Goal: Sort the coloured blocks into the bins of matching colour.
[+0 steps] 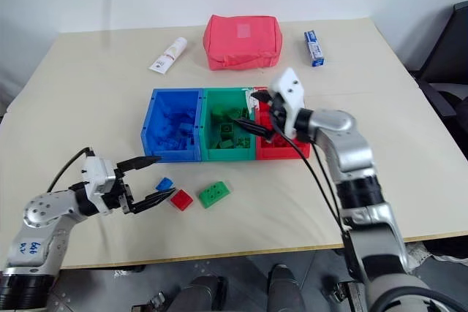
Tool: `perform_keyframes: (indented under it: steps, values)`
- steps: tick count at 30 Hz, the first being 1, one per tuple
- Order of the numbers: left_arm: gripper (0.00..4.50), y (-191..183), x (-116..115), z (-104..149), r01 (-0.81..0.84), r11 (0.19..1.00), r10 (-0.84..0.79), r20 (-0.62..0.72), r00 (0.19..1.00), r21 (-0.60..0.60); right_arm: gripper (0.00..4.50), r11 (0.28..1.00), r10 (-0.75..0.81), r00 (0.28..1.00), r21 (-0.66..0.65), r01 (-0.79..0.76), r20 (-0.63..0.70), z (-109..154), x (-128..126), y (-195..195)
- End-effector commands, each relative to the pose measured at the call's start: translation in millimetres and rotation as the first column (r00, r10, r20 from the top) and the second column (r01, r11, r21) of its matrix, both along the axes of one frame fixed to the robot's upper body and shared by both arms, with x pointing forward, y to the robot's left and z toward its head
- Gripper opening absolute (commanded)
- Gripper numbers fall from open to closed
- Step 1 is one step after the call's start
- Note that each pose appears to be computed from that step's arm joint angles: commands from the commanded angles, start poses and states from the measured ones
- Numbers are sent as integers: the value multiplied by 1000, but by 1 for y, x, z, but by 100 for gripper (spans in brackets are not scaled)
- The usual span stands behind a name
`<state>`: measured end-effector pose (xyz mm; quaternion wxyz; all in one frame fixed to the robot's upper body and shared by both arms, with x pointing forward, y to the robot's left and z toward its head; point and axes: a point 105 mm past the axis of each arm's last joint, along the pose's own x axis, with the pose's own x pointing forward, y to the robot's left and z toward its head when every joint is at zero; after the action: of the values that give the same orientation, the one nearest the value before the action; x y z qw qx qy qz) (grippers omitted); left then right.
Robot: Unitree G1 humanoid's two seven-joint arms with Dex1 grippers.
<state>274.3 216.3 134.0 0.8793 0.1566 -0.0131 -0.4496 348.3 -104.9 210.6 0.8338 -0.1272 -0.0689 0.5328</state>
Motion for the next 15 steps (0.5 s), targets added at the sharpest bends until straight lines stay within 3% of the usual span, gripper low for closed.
perform_keyframes:
  steps: [1,6,10,15]
  values:
    - [450,27,-2,0,-44,994,44,10,999,96,446,990,138,986,-48,-134,93,-2,-43,-32]
    - [450,36,-3,-4,-28,983,28,3,1000,179,446,970,207,978,-132,-203,16,-26,-73,-57]
    - [450,7,-4,4,44,977,-45,-4,999,210,446,964,188,982,-189,-187,-13,-41,-89,-74]
    - [450,-43,-15,3,164,965,-135,-150,980,206,446,965,194,981,-179,-192,-7,-44,-95,-72]
